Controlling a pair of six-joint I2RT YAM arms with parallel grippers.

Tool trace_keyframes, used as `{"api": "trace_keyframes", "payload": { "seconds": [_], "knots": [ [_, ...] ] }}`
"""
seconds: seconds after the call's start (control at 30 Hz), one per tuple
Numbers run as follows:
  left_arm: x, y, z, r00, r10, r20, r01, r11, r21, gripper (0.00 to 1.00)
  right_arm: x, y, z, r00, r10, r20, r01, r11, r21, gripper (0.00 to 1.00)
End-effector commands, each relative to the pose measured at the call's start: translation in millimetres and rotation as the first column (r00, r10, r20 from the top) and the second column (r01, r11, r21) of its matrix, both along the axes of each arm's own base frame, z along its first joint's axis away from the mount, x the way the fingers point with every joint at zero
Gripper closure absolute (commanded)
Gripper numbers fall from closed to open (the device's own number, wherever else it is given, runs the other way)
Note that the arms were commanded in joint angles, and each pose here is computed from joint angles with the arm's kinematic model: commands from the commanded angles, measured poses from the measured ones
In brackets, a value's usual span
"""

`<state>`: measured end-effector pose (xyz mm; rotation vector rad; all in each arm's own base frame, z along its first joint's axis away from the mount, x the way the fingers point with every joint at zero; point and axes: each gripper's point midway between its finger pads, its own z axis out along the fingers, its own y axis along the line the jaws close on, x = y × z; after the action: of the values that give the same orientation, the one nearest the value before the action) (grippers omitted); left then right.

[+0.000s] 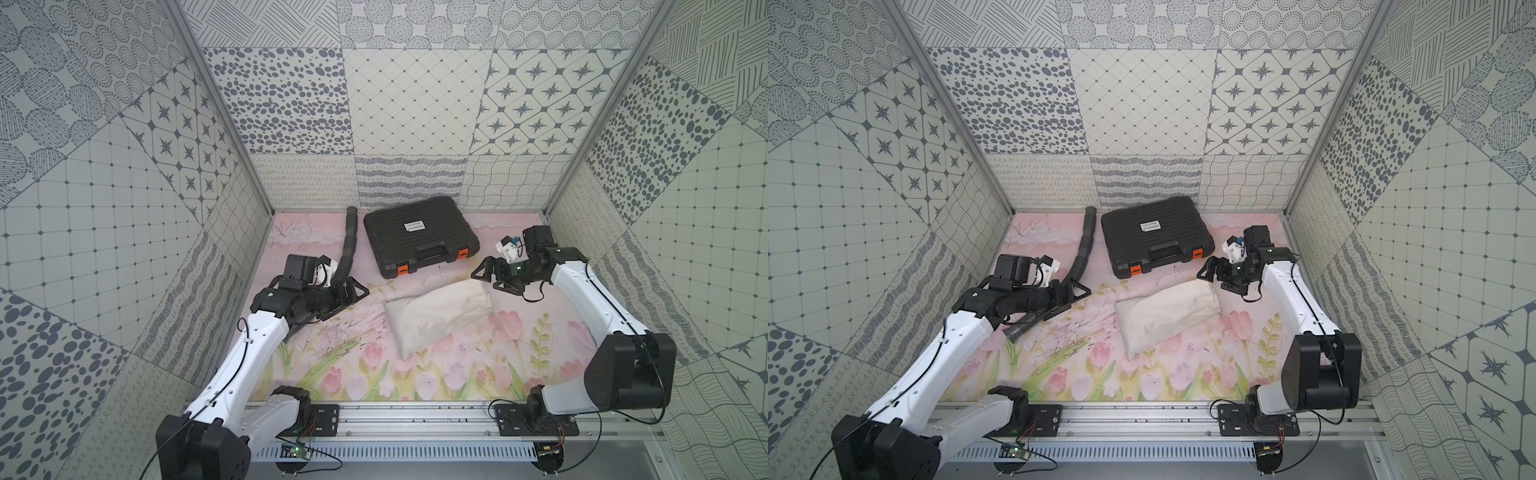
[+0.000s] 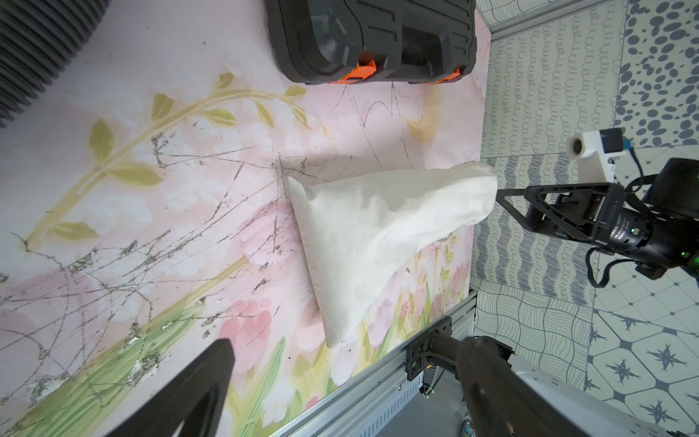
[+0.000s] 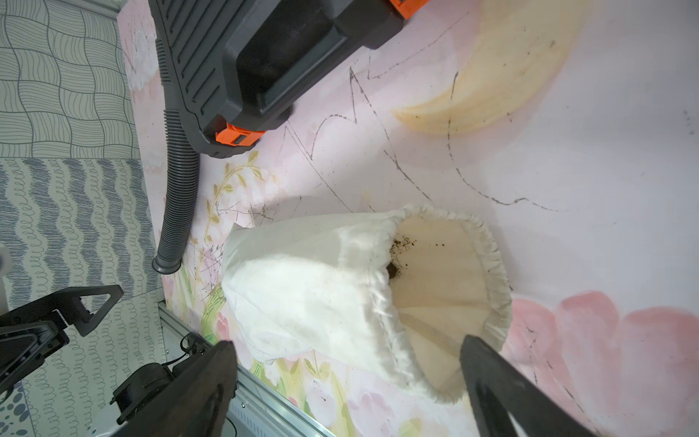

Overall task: Close the soil bag
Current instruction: Adjust the soil bag at the center of the board.

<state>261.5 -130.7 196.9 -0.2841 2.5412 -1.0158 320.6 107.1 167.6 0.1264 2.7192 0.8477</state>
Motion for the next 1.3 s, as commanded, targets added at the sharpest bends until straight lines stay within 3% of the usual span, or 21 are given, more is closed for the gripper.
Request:
{"api": "trace_keyframes", "payload": {
  "seconds": [0.0, 0.63, 1.1, 1.17, 1.27],
  "knots": [
    [-6.7, -7.1, 1.1, 1.0, -0.025, -0.019, 0.024, 0.999, -0.047, 0.04, 6.6, 4.5, 6.0, 0.999, 0.031, 0.035, -0.031, 0.999, 0.008, 0.03],
    [-12.1, -5.6, -6.3, 0.999, -0.001, -0.04, -0.001, 0.998, -0.056, 0.04, 29.4, 11.4, -20.6, 0.997, 0.078, -0.001, -0.078, 0.997, 0.018, 0.06],
    [-15.8, -3.3, -8.4, 0.999, 0.003, -0.047, -0.005, 0.999, -0.039, 0.04, 29.7, 38.1, -28.8, 0.988, 0.155, -0.018, -0.154, 0.987, 0.051, 0.42],
    [-15.6, -2.9, -8.7, 0.999, 0.006, -0.048, -0.008, 0.999, -0.038, 0.04, 26.9, 38.5, -25.8, 0.988, 0.155, -0.011, -0.154, 0.987, 0.051, 0.49],
    [-14.9, -2.8, -8.4, 0.999, 0.008, -0.046, -0.01, 0.999, -0.038, 0.04, 24.6, 38.9, -18.2, 0.988, 0.154, 0.012, -0.154, 0.987, 0.035, 0.68]
  ]
}}
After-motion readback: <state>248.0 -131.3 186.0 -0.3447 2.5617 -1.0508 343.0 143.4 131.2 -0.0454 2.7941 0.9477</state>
